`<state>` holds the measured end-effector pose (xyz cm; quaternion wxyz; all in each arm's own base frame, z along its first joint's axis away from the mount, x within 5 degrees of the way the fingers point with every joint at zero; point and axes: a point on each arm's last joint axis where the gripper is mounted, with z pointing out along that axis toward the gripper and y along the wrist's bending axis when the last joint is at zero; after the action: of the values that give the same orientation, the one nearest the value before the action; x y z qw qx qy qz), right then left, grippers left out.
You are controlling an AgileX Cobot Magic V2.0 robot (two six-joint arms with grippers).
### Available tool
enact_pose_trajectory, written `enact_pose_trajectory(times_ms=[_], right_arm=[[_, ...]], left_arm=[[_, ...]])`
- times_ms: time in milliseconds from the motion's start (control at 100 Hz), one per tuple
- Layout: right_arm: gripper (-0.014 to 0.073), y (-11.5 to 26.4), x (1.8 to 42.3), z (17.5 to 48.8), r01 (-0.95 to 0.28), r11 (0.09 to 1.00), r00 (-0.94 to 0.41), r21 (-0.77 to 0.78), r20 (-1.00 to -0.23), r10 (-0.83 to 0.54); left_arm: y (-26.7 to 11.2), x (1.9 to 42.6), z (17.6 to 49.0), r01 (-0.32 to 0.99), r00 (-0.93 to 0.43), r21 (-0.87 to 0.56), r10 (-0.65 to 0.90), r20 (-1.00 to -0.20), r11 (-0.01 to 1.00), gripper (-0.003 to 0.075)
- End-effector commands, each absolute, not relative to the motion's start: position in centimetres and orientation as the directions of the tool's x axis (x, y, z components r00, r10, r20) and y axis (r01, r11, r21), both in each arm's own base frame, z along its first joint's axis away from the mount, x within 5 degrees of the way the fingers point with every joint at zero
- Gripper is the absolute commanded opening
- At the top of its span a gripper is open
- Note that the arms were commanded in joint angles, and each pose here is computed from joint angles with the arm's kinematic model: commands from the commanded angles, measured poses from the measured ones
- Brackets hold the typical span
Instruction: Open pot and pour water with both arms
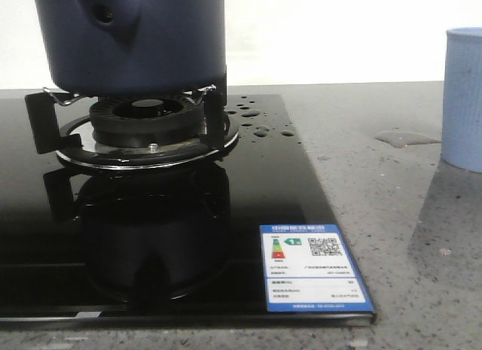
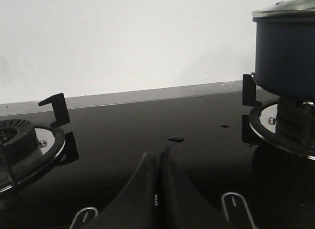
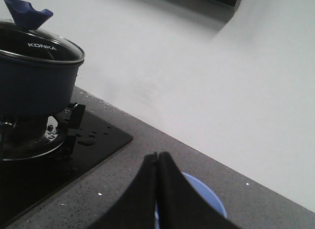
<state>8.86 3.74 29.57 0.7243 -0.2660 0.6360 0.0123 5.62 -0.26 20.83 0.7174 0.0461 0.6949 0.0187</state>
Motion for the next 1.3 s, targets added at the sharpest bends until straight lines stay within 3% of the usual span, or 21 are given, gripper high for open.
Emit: enact_pose_trajectory(times_ms=[0, 150, 480, 1289], right_arm=[[-0.0067, 3.8, 8.9, 30.5, -0.353, 0.861, 0.212, -0.365, -0.928, -0.306], [-0.0067, 3.8, 8.9, 30.5, -0.353, 0.861, 0.212, -0.365, -0.928, -0.306], [-0.0067, 3.8, 8.9, 30.5, -0.353, 0.861, 0.212, -0.365, -0.928, -0.306], [-0.0067, 3.7, 9.0, 29.7, -0.347, 0.866, 0.183, -0.360, -0.932, -0.314]], left_arm=[[-0.2, 5.3, 21.6, 0.021, 0.155, 0.083, 0.078, -0.985, 0.996, -0.0019], [-0.1, 5.6, 19.7, 0.028, 0.029, -0.018, -0.019, -0.999, 0.999, -0.0019], [-0.1, 5.5, 18.1, 0.015, -0.147, -0.074, -0.071, -0.987, 0.997, -0.0019], [-0.1, 5.5, 18.1, 0.015, -0.151, -0.076, -0.073, -0.986, 0.997, -0.0019]])
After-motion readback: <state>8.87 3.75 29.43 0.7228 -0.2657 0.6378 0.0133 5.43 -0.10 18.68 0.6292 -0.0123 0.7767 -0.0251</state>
